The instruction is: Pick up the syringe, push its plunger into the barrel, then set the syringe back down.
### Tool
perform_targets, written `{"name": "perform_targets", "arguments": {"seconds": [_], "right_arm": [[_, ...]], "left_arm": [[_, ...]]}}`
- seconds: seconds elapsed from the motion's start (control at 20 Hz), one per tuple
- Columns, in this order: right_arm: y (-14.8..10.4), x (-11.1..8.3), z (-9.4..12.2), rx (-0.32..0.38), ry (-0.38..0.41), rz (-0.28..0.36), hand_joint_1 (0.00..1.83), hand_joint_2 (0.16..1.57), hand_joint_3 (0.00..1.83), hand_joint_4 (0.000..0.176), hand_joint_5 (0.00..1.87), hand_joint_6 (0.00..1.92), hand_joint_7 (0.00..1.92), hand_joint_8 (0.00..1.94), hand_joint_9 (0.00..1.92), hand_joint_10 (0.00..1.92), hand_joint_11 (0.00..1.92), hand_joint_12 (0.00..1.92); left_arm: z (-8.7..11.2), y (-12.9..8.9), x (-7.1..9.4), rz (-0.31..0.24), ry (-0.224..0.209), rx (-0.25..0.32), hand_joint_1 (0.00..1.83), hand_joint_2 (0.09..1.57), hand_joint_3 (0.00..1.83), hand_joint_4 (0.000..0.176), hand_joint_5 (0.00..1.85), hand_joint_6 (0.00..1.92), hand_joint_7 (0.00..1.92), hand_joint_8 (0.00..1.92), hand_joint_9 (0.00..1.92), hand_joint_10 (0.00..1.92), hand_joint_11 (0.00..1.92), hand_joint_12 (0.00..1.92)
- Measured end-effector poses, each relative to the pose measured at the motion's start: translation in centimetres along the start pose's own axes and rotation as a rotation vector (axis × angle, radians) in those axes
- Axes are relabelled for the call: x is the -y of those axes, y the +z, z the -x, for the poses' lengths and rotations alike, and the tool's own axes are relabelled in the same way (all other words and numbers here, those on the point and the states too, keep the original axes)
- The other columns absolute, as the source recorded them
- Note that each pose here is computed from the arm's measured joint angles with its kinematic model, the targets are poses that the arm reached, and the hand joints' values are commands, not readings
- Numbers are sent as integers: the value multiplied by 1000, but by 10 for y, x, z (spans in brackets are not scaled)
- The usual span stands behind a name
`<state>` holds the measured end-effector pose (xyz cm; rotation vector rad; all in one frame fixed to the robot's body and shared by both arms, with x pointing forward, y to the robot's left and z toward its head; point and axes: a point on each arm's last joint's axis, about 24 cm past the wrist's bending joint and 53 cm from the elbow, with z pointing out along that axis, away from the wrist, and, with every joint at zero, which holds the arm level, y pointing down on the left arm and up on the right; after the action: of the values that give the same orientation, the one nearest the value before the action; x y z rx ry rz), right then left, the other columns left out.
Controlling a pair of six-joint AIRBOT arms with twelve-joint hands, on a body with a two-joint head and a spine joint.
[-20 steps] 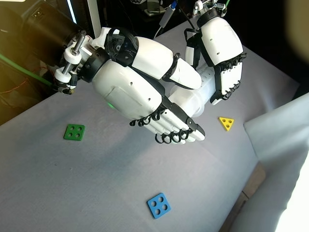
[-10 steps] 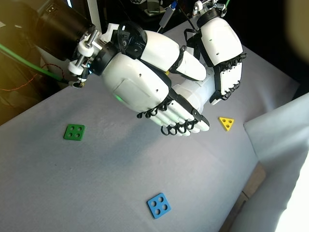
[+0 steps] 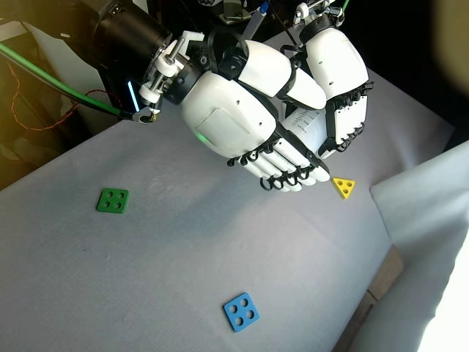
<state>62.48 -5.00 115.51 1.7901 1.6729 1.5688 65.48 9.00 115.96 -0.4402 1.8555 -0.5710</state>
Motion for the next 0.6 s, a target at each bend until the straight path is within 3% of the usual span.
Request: {"name": "perform_targets", "arguments": {"seconds": [0.35,0.5,0.6], "right_arm": [[-23,-27,15,-55,20,28,0,1391,3,0,12,2,24,1,0,0,0,0],[-39,-38,24,-85,-7,39,0,1394,4,0,13,2,24,1,0,0,0,0],[-47,-34,36,-90,-41,21,0,1385,0,0,16,2,28,2,0,0,0,0]], "left_arm": [[-6,0,15,-50,-11,-17,1370,1138,0,0,925,886,941,1124,817,1349,606,1154],[-10,-1,22,-77,-7,-34,1373,1128,0,0,932,880,972,1062,842,1321,626,1125],[-17,-1,25,-85,-12,-58,1369,1141,0,0,901,919,950,1104,819,1352,610,1125]]}}
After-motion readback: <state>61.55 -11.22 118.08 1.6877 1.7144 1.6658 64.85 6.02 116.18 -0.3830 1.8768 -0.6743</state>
